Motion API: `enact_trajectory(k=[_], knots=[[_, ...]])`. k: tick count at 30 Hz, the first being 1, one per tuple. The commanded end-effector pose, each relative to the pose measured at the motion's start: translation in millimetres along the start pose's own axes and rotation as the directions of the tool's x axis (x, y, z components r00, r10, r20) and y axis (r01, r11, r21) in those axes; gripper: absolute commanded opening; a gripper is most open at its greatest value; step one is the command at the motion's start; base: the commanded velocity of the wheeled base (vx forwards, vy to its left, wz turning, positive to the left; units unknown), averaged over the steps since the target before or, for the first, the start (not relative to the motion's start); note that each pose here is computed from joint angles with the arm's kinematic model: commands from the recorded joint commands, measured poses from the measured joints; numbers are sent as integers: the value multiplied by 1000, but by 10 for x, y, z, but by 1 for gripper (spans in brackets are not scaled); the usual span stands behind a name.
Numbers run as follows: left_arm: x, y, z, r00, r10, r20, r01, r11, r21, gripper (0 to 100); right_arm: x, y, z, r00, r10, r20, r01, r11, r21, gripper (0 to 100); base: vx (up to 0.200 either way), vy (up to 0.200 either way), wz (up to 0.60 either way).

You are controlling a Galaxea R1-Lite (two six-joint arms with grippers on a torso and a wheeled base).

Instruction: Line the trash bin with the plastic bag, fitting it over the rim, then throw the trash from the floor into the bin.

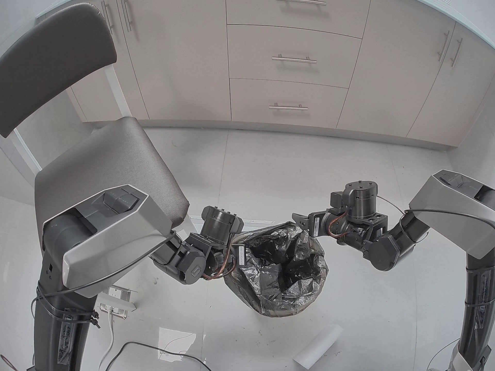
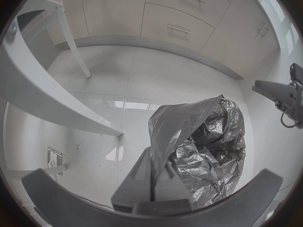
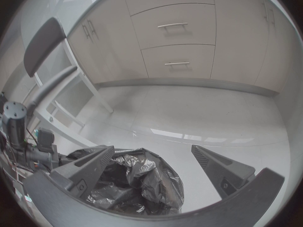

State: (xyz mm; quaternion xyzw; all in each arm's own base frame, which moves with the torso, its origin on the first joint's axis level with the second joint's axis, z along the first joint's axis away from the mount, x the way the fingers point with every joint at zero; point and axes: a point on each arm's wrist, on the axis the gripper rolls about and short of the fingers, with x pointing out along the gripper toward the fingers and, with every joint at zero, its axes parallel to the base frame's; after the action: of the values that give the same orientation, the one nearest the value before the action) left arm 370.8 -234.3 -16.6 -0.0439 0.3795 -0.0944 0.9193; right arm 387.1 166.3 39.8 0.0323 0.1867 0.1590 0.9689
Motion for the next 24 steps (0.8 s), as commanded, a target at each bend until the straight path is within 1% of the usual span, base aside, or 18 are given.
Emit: enact_trajectory(k=[1, 4, 8, 13, 20, 21, 24], knots=[[-206, -74, 25, 1000, -22, 8, 22, 1000, 10, 0, -40, -83, -17, 1000, -6, 17, 5, 999, 44, 100, 0, 0, 0], [-362, -181, -37, 999, -45, -2, 45, 998, 34, 0, -18, -120, -45, 1000, 8, 24, -10, 996, 87, 100, 0, 0, 0], [-401, -253, -121, 998, -55, -22, 57, 997, 57, 0, 9, -150, -47, 1000, 14, 28, -16, 995, 96, 100, 0, 0, 0], [-279, -229, -212, 998, -36, -55, 40, 997, 66, 0, 22, -184, -64, 1000, 7, 23, -9, 995, 100, 100, 0, 0, 0], [-171, -127, -166, 999, -16, -50, 18, 999, 38, 0, 41, -227, -98, 1000, -3, 15, 1, 995, 102, 100, 0, 0, 0], [-168, -115, -161, 999, -14, -49, 16, 999, 36, 100, 43, -228, -104, 1000, -3, 13, 1, 995, 102, 100, 0, 0, 0], [-154, -40, -126, 999, 0, -46, 2, 1000, 25, 100, 65, -232, -137, 1000, -4, 5, 3, 995, 101, 100, 0, 0, 0]])
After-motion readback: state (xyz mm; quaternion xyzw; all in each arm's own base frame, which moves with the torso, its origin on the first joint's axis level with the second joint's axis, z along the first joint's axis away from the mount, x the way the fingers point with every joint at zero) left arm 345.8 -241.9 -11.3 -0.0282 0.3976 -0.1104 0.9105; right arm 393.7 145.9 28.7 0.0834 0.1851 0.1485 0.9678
